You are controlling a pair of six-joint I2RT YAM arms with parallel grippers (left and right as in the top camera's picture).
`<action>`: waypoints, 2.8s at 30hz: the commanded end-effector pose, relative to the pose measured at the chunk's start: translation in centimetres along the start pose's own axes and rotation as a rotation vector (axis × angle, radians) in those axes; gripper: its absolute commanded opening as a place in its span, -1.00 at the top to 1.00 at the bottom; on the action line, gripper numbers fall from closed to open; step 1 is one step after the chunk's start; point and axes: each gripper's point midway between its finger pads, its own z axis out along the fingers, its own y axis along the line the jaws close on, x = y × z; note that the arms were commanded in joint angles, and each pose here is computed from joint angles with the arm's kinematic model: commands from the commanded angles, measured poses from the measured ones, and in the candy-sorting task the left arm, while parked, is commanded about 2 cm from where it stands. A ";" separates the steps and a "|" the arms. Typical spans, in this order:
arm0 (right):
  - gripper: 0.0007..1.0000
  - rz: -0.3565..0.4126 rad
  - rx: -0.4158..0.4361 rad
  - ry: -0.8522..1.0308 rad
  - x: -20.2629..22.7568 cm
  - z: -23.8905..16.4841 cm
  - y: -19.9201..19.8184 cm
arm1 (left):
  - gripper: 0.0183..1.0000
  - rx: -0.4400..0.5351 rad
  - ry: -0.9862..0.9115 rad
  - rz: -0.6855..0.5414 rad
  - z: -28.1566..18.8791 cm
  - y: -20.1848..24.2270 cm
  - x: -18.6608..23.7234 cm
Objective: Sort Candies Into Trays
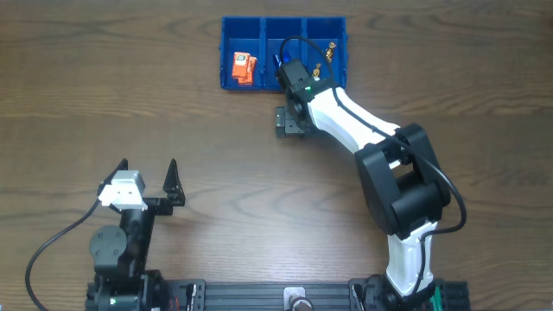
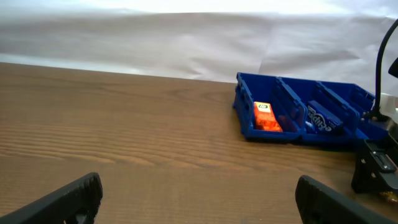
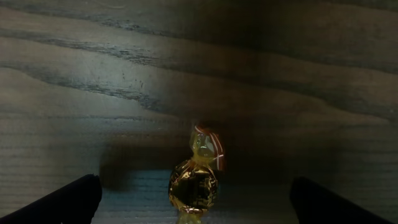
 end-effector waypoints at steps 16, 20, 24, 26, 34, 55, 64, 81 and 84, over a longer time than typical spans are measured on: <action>0.04 0.011 -0.008 0.018 0.4 0.7 0.3 | -1.00 0.017 0.048 0.002 0.1 -0.2 1.6; 0.07 0.012 -0.009 0.017 0.4 0.7 0.3 | -1.00 0.017 0.048 0.002 0.1 -0.2 1.6; 0.17 0.011 -0.009 0.018 0.4 0.7 0.3 | -1.00 0.017 0.048 0.002 0.1 -0.2 1.6; 0.25 0.012 -0.009 0.018 0.4 0.7 0.3 | -1.00 0.017 0.048 0.002 0.1 -0.2 1.6; 0.36 0.011 -0.008 0.017 0.4 0.7 0.3 | -1.00 0.017 0.048 0.002 0.1 -0.2 1.6; 0.73 0.020 -0.033 -0.056 -1.2 -1.2 0.6 | -1.00 0.017 0.048 0.002 0.1 -0.2 1.6; 0.79 0.116 0.030 -0.445 -8.6 -12.7 -4.2 | -1.00 0.017 0.048 0.002 0.1 -0.2 1.6; 0.75 0.095 0.031 -0.633 -14.0 -13.0 -5.3 | -0.99 0.017 0.048 0.002 0.1 -0.2 1.6; 0.74 0.092 0.035 -0.622 -14.1 -11.8 -5.2 | -1.00 0.017 0.048 0.002 0.1 -0.2 1.6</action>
